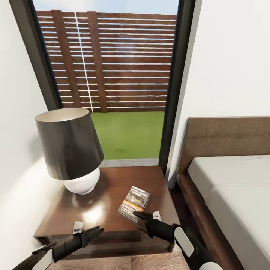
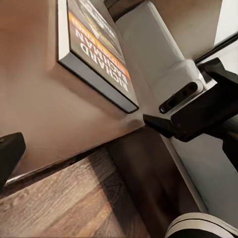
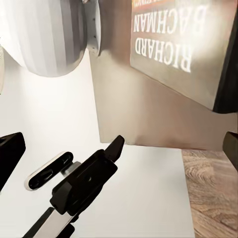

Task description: In the bedroom, move the book from the bed onto either nightstand, and place the two sandals side by side next to the bed.

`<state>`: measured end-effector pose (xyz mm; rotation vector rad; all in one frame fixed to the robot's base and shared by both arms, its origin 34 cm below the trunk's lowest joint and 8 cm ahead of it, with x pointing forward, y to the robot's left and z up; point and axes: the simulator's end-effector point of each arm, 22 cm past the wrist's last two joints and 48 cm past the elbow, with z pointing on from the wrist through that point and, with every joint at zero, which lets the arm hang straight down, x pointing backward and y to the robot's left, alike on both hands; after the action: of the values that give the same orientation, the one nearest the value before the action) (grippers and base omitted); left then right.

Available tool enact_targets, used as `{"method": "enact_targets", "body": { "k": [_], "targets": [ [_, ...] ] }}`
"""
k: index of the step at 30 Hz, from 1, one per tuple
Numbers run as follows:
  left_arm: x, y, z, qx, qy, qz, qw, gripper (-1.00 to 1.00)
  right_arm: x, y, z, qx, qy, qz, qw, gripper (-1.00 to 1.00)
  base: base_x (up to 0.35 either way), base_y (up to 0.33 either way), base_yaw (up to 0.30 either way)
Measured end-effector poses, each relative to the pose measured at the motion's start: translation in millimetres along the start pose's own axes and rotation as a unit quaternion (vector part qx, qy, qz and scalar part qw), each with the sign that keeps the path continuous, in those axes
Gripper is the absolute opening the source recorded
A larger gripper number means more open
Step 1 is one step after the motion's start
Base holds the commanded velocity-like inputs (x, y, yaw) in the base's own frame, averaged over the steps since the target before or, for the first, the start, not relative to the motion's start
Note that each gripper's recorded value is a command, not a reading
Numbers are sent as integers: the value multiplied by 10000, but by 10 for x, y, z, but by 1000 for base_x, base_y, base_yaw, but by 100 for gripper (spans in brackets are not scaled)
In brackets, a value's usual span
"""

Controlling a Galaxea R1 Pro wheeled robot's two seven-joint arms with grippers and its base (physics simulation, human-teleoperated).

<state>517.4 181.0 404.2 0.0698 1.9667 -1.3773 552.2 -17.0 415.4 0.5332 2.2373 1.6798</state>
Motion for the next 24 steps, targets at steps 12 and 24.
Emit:
{"method": "enact_targets", "body": {
  "k": [12,24],
  "targets": [
    [11,-10,22,12,-2,-13,10000,100,2,-4,0,3,1,3,10000,100,16,0,0],
    [13,-14,29,17,-1,-24,10000,100,0,-1,2,0,1,1,10000,100,0,0,0]
  ]
}}
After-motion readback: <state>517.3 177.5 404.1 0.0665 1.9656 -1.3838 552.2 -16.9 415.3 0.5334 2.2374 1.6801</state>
